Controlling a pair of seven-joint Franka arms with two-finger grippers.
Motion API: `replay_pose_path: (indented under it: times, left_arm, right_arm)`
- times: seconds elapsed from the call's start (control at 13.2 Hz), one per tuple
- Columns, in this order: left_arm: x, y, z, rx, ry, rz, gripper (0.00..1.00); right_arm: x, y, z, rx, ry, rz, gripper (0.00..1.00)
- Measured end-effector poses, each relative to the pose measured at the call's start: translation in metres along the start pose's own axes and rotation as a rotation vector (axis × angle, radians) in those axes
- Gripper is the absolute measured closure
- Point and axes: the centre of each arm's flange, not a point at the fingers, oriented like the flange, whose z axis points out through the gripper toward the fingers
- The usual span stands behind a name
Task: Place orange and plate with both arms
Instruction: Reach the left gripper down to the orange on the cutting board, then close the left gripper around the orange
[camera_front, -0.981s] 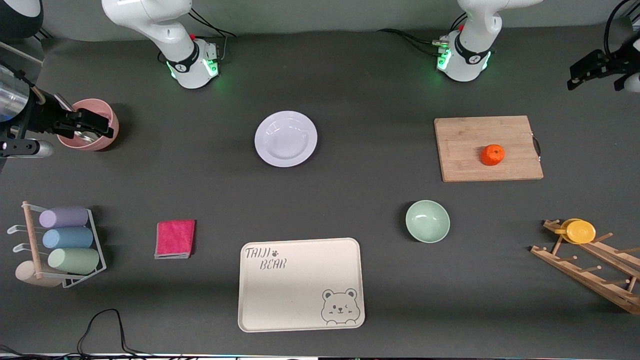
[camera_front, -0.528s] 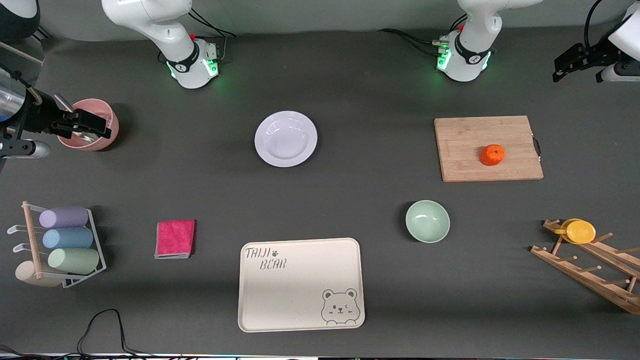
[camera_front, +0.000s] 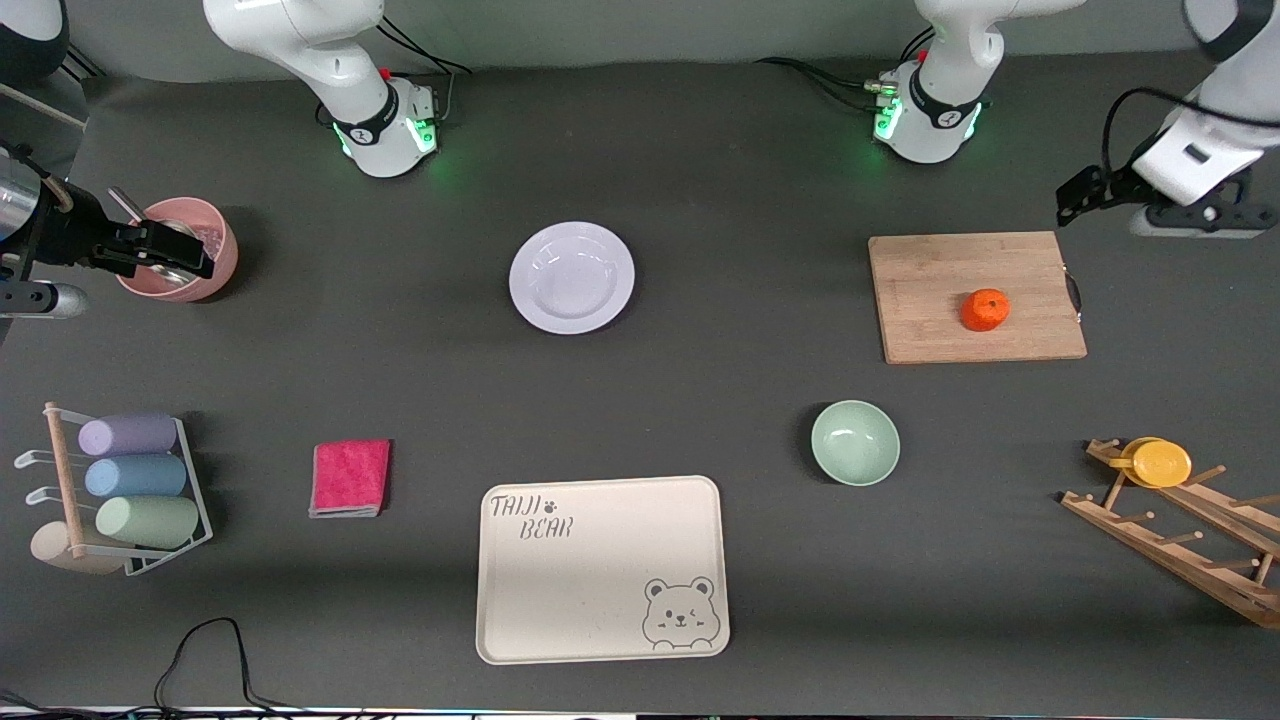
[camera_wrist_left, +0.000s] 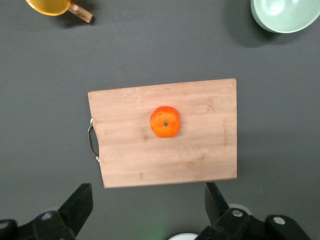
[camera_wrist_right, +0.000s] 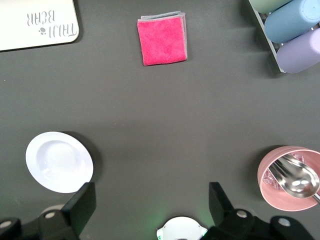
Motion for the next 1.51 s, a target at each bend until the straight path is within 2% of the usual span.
replay_pose_path:
  times: [0.38, 0.6, 0.91, 1.13, 1.36, 1.51]
  left_arm:
    - [0.001, 0.005, 0.116, 0.004, 0.044, 0.011, 0.0]
    - [0.006, 0.006, 0.17, 0.004, 0.044, 0.017, 0.0]
    - [0.011, 0.007, 0.216, 0.001, 0.027, 0.022, 0.0]
    - [0.008, 0.008, 0.243, -0.003, -0.003, 0.025, 0.0]
    - [0.005, 0.009, 0.255, -0.007, -0.029, 0.027, 0.0]
    - [0.005, 0.009, 0.257, -0.008, -0.033, 0.029, 0.21]
  right_arm:
    - [0.005, -0.002, 0.007, -0.004, -0.014, 0.0, 0.0]
    - [0.005, 0.008, 0.007, 0.003, -0.015, 0.018, 0.0]
    - [0.006, 0.012, 0.006, 0.015, -0.014, -0.001, 0.0]
    - [0.005, 0.012, -0.009, 0.017, 0.019, -0.025, 0.0]
    - [0.005, 0.011, -0.01, 0.017, 0.026, -0.032, 0.0]
    - [0.008, 0.011, -0.007, 0.016, 0.021, -0.032, 0.0]
